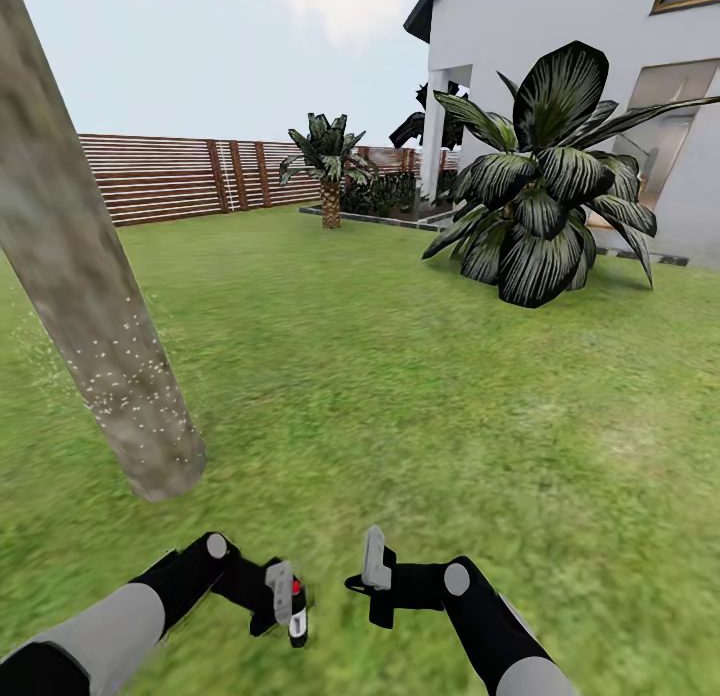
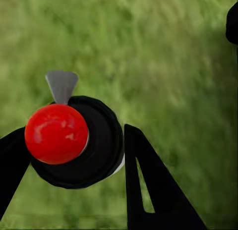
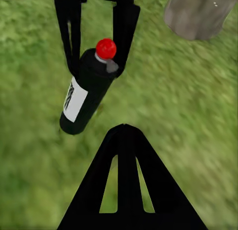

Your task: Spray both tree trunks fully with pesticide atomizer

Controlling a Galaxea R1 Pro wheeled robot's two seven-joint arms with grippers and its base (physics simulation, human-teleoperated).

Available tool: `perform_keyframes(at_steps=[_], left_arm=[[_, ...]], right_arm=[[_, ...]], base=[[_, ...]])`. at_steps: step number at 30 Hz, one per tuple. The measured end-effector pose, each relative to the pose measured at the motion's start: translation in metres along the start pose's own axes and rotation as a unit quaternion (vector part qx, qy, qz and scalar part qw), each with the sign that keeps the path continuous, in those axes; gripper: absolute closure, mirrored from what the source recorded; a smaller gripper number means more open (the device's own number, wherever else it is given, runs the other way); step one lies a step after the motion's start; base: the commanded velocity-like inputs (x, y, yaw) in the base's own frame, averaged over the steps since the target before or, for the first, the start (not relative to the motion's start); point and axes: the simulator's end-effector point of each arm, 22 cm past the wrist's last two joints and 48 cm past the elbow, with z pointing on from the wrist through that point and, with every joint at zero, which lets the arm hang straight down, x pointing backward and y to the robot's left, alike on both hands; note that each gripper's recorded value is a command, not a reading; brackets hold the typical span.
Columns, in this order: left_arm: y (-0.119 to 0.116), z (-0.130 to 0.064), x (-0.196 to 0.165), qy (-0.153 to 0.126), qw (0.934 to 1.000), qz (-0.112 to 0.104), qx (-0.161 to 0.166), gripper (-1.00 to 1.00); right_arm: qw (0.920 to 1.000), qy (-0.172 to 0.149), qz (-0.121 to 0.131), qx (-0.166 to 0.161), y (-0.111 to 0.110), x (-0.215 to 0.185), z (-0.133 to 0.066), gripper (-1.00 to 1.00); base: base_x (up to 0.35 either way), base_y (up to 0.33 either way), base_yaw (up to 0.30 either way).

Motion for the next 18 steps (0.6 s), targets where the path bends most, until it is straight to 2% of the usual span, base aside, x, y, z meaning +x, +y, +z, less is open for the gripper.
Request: perform_keyframes(at_steps=[4, 6, 8, 9, 13, 15, 16, 17, 18], left_arm=[[0.013, -0.035, 0.064, 0.055, 0.9982, -0.012, -0.02, 1.0], [0.014, -0.052, 0.096, 0.079, 0.9962, -0.028, -0.025, 1.0], [0.004, -0.062, 0.13, 0.107, 0.9928, -0.052, -0.018, 1.0], [0.001, -0.068, 0.145, 0.119, 0.9909, -0.061, -0.017, 1.0], [-0.003, -0.1, 0.194, 0.154, 0.9832, -0.094, -0.031, 1.0], [0.011, -0.106, 0.206, 0.159, 0.9791, -0.104, -0.073, 1.0], [0.021, -0.108, 0.212, 0.163, 0.9754, -0.107, -0.102, 1.0], [0.027, -0.109, 0.216, 0.165, 0.9723, -0.112, -0.122, 1.0], [0.035, -0.111, 0.22, 0.161, 0.9673, -0.126, -0.151, 1.0]], right_arm=[[1.0, 0.001, 0.001, 0.0, 0.0, 0.001, -0.001, 1.0], [1.0, 0.002, 0.001, 0.0, 0.0, 0.002, -0.001, 1.0], [1.0, 0.003, 0.004, 0.002, -0.001, 0.004, -0.002, 1.0], [1.0, 0.003, 0.005, 0.002, 0.0, 0.006, -0.003, -1.0], [1.0, 0.007, 0.005, 0.002, -0.001, 0.009, -0.004, -1.0], [0.9998, 0.011, 0.011, 0.01, -0.005, 0.016, -0.009, -1.0], [0.9994, 0.016, 0.022, 0.022, -0.012, 0.027, -0.018, -1.0], [0.9986, 0.02, 0.035, 0.035, -0.018, 0.038, -0.027, -1.0], [0.9959, 0.025, 0.063, 0.059, -0.027, 0.056, -0.041, -1.0]], base=[[0.0, 0.0, 0.0], [0.0, 0.0, 0.0], [0.0, 0.0, 0.0], [0.0, 0.0, 0.0], [0.0, 0.0, 0.0], [0.0, 0.0, 0.0], [0.0, 0.0, 0.0], [0.0, 0.0, 0.0], [0.0, 0.0, 0.0]])
